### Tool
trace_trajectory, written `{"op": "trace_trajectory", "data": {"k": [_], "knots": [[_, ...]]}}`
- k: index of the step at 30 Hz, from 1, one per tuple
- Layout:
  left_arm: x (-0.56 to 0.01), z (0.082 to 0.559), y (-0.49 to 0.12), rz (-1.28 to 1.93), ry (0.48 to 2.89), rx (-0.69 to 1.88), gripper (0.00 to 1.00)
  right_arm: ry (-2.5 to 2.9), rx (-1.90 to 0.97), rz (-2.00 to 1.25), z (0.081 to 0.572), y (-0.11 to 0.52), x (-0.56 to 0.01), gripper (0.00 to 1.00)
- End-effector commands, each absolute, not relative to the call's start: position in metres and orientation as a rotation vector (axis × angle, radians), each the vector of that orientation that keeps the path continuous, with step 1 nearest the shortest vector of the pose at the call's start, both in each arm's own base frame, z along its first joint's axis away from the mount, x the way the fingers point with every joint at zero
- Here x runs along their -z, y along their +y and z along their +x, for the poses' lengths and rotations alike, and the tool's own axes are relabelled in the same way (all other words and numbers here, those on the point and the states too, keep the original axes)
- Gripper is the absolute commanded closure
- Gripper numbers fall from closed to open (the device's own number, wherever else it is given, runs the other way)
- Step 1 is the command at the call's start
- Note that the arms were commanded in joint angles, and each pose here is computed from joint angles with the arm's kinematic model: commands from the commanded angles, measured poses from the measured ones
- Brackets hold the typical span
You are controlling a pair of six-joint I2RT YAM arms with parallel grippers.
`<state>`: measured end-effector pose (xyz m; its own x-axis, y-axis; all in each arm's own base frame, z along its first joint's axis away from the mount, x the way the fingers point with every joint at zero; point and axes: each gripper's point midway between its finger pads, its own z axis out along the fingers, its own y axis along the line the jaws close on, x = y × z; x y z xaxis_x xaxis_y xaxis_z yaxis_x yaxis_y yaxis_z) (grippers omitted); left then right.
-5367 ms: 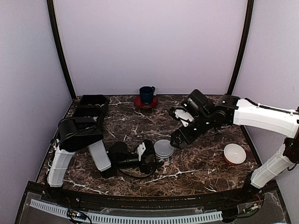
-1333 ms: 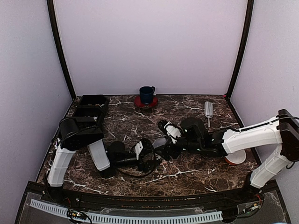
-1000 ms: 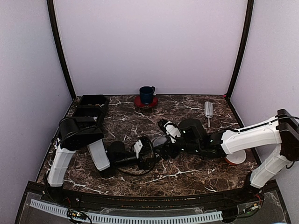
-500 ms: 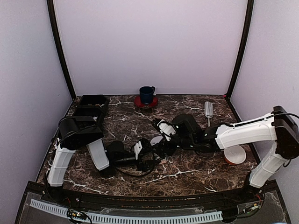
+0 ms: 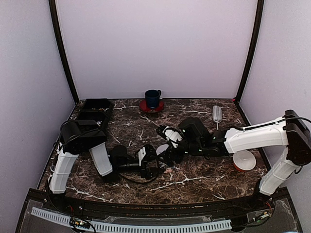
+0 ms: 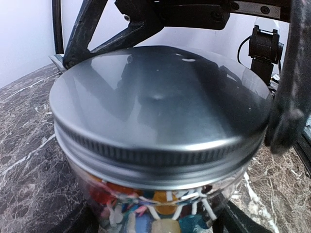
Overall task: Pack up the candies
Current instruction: Screw the box lid onto the packing bottle.
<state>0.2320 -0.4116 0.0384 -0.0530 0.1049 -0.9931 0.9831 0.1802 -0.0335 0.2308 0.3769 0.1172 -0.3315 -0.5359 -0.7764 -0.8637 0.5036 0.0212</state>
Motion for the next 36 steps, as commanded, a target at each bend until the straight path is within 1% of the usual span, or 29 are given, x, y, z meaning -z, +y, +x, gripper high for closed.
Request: {"op": "trace_trajectory", "data": {"k": [1,6,12,17,23,27,28,29,36], "knots": [[-0.033,0.242,-0.404,1.05,1.46,1.036,0.23,2.046,-0.564,-1.055,0.242,0.37,-0.117,0.11],[-0.036,0.252,-0.401,0.971,1.487,1.017,0.23,2.04,-0.576,-0.964,0.244,0.371,-0.117,0.13],[-0.037,0.266,-0.394,0.881,1.528,0.958,0.23,2.032,-0.505,-0.894,0.245,0.366,-0.117,0.14],[-0.034,0.272,-0.393,0.859,1.554,0.928,0.23,2.028,-0.51,-0.832,0.246,0.365,-0.12,0.14],[-0.03,0.276,-0.391,0.846,1.575,0.888,0.22,2.06,-0.507,-0.779,0.249,0.371,-0.125,0.1],[-0.03,0.276,-0.39,0.846,1.575,0.885,0.22,2.051,-0.555,-0.792,0.243,0.375,-0.135,0.07],[-0.03,0.276,-0.391,0.845,1.573,0.885,0.22,2.048,-0.566,-0.797,0.241,0.376,-0.138,0.05],[-0.03,0.276,-0.39,0.845,1.572,0.884,0.22,2.046,-0.576,-0.801,0.239,0.376,-0.14,0.01],[-0.032,0.275,-0.392,0.855,1.562,0.895,0.22,2.043,-0.598,-0.836,0.231,0.375,-0.145,0.02]]}}
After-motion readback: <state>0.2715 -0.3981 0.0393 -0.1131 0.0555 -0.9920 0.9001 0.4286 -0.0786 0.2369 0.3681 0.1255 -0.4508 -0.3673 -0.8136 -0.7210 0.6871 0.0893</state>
